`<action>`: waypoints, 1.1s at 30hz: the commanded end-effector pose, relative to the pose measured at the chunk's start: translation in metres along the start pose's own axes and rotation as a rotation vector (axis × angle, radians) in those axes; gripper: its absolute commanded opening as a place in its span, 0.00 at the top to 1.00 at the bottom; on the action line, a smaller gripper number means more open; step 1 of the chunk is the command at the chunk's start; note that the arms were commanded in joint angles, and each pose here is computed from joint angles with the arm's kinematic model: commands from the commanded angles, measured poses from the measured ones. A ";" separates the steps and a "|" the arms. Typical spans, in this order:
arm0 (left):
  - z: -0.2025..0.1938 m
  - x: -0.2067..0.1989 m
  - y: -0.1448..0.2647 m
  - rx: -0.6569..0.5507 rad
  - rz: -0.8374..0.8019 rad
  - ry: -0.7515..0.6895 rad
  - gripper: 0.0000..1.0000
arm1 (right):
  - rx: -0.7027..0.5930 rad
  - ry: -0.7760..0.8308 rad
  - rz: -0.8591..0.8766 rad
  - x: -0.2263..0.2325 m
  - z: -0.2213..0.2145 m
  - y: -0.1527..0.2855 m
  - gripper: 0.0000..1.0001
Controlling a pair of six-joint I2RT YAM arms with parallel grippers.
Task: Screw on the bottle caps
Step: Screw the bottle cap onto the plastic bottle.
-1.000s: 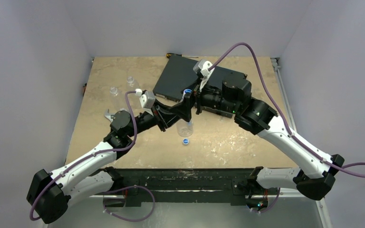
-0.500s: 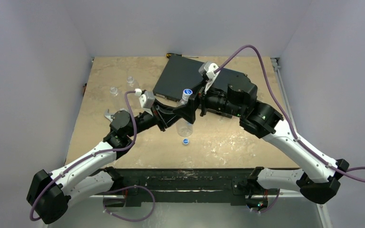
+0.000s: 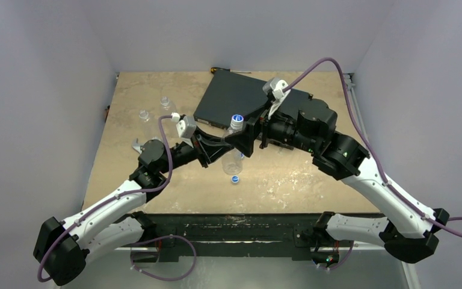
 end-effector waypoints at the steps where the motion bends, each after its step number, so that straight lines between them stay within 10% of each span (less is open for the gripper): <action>1: 0.021 -0.010 -0.001 -0.047 -0.067 -0.048 1.00 | -0.111 -0.034 -0.045 0.003 0.035 0.006 0.02; 33: 0.022 -0.009 -0.010 -0.079 -0.091 0.030 1.00 | -0.003 -0.058 0.145 0.002 0.021 -0.036 0.02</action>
Point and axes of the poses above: each gripper's point midway between its finger pads, its own y axis back along the fingers, its own x axis along the line the jaws close on, z = x × y, the point moved 9 cm from there along y, back along the fingers, and after that the axes turned 1 degree about -y, right-handed, at the moved point
